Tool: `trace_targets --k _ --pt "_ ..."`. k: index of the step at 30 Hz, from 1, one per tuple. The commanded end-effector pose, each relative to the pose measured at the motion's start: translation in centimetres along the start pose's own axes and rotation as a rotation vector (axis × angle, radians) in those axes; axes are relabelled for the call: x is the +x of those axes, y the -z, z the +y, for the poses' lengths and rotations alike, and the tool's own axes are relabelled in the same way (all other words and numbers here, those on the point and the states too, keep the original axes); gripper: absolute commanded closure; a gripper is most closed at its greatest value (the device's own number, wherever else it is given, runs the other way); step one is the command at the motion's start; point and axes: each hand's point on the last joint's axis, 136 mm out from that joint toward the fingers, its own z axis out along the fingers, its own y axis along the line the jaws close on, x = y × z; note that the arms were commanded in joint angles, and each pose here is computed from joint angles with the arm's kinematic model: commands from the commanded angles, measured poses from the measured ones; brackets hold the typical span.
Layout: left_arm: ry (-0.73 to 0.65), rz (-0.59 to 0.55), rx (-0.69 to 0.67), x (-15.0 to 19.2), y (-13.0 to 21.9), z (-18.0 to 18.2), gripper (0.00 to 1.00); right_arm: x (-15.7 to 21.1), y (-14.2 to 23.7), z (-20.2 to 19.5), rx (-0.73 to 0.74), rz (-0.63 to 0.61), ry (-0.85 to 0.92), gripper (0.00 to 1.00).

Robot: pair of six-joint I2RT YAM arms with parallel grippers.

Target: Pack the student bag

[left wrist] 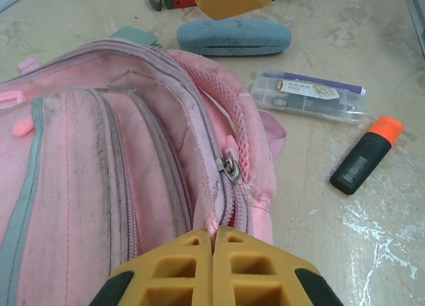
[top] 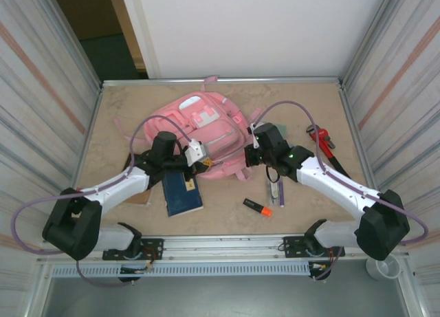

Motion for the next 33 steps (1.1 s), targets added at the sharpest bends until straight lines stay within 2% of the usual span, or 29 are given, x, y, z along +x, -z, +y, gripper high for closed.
trace_targets --k 1,2,3,5,7,9,13,21,28,33 --pt "-0.065 -0.113 0.002 -3.1 0.8 0.1 1.0 -0.8 1.1 2.8 -0.158 -0.012 0.078 1.0" --pt "-0.062 -0.118 0.005 -3.2 0.8 0.1 1.0 -0.1 1.3 5.1 -0.313 0.018 0.082 0.99" --pt "-0.057 -0.124 0.006 -3.4 0.8 0.1 1.0 0.7 1.5 6.8 -0.432 0.044 0.068 0.9" --pt "-0.053 -0.127 0.01 -3.5 0.7 0.1 1.0 1.6 1.4 8.2 -0.548 0.078 0.035 0.75" --pt "-0.047 -0.127 0.01 -3.5 0.7 0.1 1.0 1.9 0.8 8.0 -0.558 0.094 0.01 0.63" --pt "-0.043 -0.134 0.009 -3.6 0.8 0.1 1.0 2.1 0.1 7.7 -0.559 0.11 0.008 0.58" --pt "-0.039 -0.146 0.016 -3.9 0.9 0.0 1.0 2.8 -1.3 6.9 -0.535 0.145 0.001 0.57" --pt "-0.029 -0.17 0.023 -4.5 1.0 0.0 1.0 4.9 -2.9 6.8 -0.547 0.219 0.009 0.46" --pt "-0.011 -0.201 0.047 -5.5 1.1 -0.5 1.0 5.9 -4.1 7.3 -0.53 0.228 0.076 0.46" --pt "-0.001 -0.213 0.053 -6.0 1.0 -0.7 1.0 5.5 -4.5 8.9 -0.594 0.204 0.1 0.5"
